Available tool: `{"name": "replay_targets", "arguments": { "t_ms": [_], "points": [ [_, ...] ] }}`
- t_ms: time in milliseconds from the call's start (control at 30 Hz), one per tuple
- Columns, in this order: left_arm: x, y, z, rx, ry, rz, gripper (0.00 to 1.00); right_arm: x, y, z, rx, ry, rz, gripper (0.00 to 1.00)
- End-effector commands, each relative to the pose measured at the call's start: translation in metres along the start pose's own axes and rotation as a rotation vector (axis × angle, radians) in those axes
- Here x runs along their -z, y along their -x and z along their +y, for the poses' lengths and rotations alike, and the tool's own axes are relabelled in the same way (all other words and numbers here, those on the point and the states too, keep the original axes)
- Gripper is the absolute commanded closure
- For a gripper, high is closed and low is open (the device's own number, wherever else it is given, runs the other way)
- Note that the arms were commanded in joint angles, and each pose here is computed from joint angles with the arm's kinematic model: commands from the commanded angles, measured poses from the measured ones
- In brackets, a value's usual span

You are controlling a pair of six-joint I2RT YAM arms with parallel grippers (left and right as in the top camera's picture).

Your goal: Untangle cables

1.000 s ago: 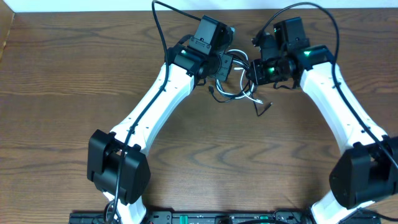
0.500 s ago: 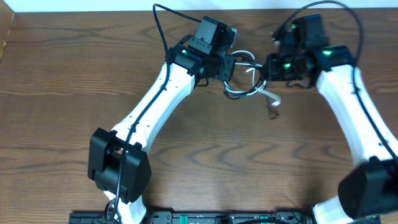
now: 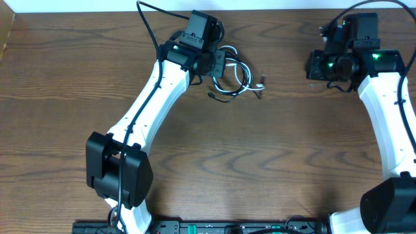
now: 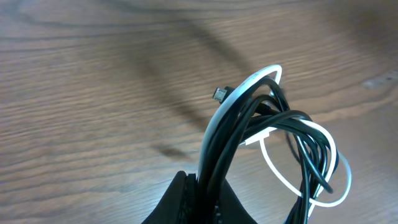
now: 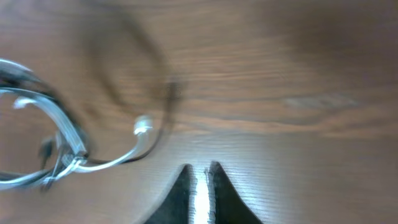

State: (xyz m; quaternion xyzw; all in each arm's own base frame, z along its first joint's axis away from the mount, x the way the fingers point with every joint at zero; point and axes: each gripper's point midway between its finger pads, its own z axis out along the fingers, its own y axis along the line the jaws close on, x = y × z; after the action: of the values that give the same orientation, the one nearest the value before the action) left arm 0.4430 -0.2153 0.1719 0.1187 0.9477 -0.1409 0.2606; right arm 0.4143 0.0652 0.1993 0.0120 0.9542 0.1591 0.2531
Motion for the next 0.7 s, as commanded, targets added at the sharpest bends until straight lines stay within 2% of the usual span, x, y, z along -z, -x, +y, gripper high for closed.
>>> {"name": "replay_targets", "arguments": {
  "t_ms": [0, 67, 300, 667],
  "points": [
    [0.005, 0.006, -0.016, 0.001, -0.089, -0.012, 0.93, -0.002, -0.006, 0.030, 0.113, 0.141, 0.019, 0.62],
    [0.007, 0.005, -0.026, 0.000, -0.143, -0.005, 0.92, -0.002, -0.005, 0.034, 0.120, 0.153, 0.013, 0.54],
    [0.014, 0.001, -0.058, -0.007, -0.335, 0.024, 0.93, -0.013, -0.010, 0.059, 0.167, 0.238, 0.037, 0.54],
    [0.016, 0.002, -0.061, -0.010, -0.354, 0.019, 0.92, -0.034, -0.030, 0.074, 0.200, 0.258, 0.120, 0.60]
  ]
}}
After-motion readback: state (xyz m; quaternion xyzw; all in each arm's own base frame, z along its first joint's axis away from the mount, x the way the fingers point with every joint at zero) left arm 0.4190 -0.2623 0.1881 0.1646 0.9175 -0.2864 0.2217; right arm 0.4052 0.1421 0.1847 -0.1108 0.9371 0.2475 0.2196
